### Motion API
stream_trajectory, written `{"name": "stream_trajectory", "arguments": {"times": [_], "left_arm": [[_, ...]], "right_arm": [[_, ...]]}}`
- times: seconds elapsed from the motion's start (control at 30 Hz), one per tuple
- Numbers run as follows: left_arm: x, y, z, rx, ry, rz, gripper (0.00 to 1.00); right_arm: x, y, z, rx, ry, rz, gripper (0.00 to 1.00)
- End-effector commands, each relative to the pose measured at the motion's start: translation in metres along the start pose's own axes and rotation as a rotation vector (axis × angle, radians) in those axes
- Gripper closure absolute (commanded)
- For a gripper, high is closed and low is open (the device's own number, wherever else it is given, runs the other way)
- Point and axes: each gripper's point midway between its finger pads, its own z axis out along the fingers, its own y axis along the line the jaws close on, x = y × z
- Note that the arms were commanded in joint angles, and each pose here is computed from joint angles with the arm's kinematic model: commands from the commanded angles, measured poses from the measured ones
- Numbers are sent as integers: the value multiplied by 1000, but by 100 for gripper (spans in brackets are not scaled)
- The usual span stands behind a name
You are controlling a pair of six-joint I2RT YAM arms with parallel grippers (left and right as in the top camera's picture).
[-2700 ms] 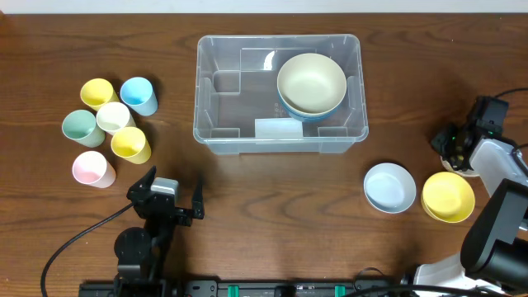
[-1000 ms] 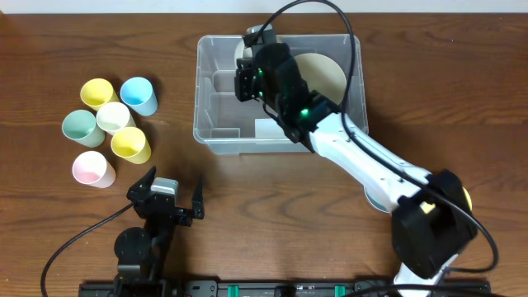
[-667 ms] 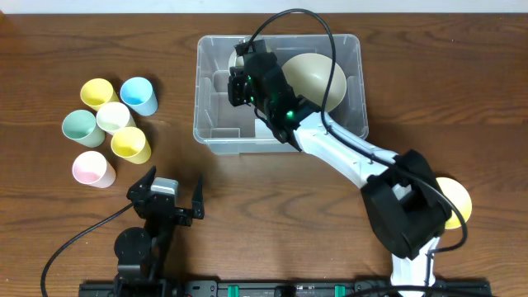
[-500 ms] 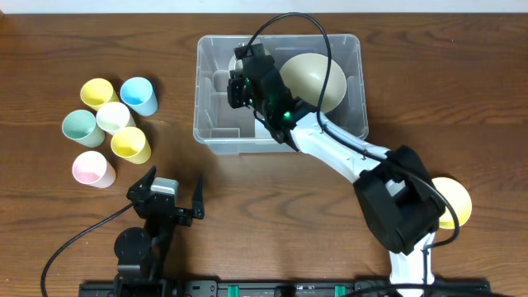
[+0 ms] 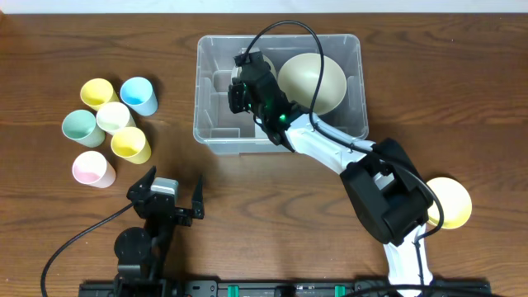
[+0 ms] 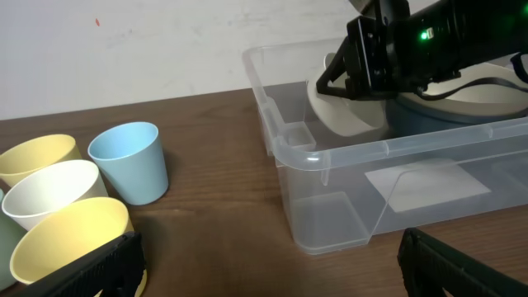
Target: Pack container
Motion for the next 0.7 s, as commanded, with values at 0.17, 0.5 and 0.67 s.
{"name": "stream_trajectory", "arguments": {"times": [0.17, 0.5, 0.67], "left_arm": [[13, -1, 1, 8, 38, -1, 2], [13, -1, 1, 8, 38, -1, 2], [13, -1, 1, 8, 38, -1, 2]], "right_arm": [[5, -3, 5, 22, -3, 8, 85], [-2, 1, 5, 4, -29, 6, 70], [-27, 18, -8, -38, -41, -12, 68]]}}
